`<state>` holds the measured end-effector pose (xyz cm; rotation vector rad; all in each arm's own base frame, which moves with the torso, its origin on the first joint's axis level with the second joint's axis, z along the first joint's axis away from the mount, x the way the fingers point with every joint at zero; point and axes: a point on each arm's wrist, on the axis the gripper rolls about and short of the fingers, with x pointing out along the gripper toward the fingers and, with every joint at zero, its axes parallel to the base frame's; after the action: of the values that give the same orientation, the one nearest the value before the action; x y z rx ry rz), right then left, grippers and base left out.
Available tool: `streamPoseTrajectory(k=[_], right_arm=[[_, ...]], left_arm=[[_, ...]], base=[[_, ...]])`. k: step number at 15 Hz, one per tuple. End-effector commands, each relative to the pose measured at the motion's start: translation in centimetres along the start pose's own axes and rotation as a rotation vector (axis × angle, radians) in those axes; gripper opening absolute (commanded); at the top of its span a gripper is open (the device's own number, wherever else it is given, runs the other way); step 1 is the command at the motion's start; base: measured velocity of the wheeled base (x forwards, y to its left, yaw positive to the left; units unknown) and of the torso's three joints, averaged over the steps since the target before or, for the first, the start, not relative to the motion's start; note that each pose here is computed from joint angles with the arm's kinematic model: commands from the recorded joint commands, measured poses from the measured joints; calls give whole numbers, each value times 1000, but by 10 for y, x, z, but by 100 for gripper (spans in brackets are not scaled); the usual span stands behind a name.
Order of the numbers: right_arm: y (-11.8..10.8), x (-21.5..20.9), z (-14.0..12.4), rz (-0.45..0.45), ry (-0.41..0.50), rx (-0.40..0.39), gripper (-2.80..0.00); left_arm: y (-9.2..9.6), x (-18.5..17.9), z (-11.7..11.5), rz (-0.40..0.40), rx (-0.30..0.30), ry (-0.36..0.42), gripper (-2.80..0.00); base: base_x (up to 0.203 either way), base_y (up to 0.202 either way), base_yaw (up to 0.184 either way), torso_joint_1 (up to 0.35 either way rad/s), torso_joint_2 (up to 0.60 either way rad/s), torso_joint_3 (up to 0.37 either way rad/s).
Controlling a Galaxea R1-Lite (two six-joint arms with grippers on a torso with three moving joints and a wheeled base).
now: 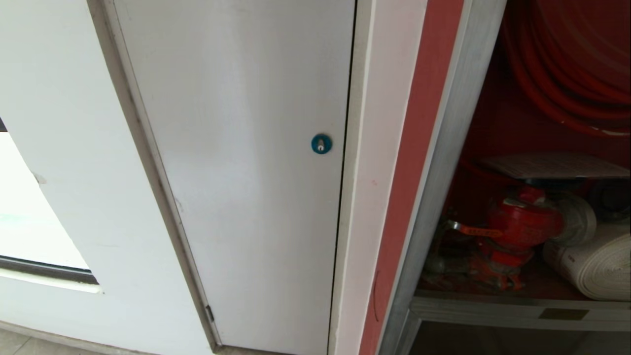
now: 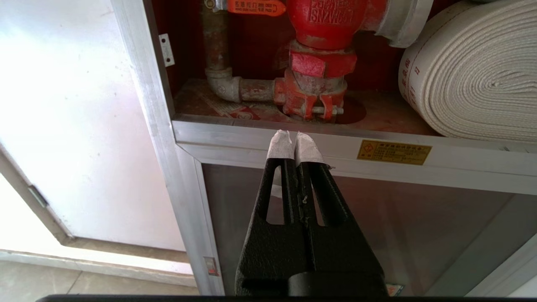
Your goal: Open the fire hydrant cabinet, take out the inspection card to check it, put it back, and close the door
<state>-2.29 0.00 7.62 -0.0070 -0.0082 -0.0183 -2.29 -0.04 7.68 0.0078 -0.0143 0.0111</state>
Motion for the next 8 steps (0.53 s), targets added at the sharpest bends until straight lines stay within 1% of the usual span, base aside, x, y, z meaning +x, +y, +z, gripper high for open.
streamPoseTrajectory(k=[1, 5, 7, 8], right_arm=[[0, 0, 0, 0, -1, 0, -280], [0, 0, 0, -1, -1, 2, -280], [0, 0, 0, -3, -1, 36, -280], [0, 0, 0, -3, -1, 36, -280]], left_arm=[[0, 0, -2, 1, 0, 5, -280], [0, 1, -2, 0, 0, 7, -280], [0, 0, -2, 0, 0, 6, -280], [0, 0, -2, 0, 0, 5, -280]], base=[[0, 0, 0, 0, 0, 0], [0, 0, 0, 0, 0, 0], [0, 0, 0, 0, 0, 0], [0, 0, 0, 0, 0, 0]])
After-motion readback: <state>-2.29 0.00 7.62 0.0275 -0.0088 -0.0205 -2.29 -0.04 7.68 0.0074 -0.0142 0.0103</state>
